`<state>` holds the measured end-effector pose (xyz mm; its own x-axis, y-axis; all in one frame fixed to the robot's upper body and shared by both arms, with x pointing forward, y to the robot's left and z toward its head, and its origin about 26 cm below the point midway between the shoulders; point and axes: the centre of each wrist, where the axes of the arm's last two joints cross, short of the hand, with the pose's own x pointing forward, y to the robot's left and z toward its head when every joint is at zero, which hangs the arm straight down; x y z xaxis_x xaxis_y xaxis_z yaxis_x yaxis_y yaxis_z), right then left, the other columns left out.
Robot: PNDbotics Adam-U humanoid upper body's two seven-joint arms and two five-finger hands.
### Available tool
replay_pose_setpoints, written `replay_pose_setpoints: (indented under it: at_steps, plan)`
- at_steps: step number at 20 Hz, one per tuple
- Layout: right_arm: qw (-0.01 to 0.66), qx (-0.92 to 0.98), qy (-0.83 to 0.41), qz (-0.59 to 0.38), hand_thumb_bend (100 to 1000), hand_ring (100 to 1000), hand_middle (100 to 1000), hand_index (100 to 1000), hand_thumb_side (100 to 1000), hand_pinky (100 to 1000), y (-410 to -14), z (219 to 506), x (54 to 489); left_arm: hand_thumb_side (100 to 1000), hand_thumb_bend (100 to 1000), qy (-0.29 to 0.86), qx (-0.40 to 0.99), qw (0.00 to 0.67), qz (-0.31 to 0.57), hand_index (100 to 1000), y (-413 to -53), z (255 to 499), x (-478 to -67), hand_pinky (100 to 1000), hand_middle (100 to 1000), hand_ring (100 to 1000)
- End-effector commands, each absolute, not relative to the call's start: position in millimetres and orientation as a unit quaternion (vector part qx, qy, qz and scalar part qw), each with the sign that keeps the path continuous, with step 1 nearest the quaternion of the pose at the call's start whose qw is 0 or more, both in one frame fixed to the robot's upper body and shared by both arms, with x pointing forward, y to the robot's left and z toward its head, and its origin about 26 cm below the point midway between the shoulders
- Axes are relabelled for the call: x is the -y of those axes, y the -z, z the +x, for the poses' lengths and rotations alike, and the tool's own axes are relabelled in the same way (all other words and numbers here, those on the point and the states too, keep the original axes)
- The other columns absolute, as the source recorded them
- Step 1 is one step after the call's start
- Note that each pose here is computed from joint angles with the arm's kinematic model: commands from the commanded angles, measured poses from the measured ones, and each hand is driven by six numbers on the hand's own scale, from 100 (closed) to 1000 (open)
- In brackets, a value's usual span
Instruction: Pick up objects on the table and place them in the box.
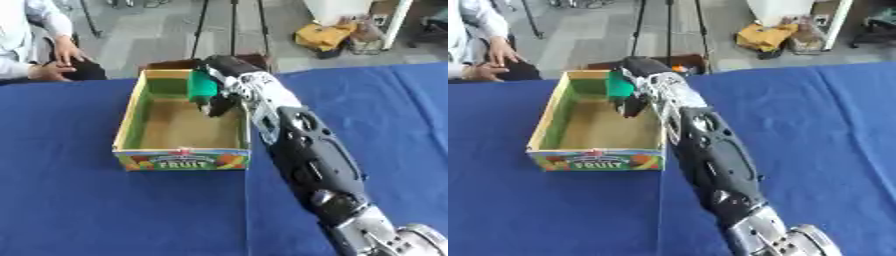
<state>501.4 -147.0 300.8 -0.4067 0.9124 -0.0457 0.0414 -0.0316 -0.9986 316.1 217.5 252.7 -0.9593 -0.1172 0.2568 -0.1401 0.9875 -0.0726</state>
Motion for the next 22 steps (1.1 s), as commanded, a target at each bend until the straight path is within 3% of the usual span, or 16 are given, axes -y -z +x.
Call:
replay_pose_setpoints:
  at_steps: [1,8,22]
  plan:
    - [0.361,0.582,-0.599,-0.415,100,557,463,598,141,523,-319,502,169,1000,100,-0.040,0.991,0.111,0.061,985,-260,313,-216,744,903,903]
    - [0.376,0.553,-0.620,-0.411,100,615,561,727,160,554,-318,506,175,1000,100,-0.039,0.991,0.110,0.059,985,-261,313,-216,744,902,903]
    - [0.340,0.598,-0.612,-0.390,100,593,533,708,196,561,-331,498,152,1000,100,-0.037,0.992,0.110,0.056,984,-262,313,-215,743,900,902]
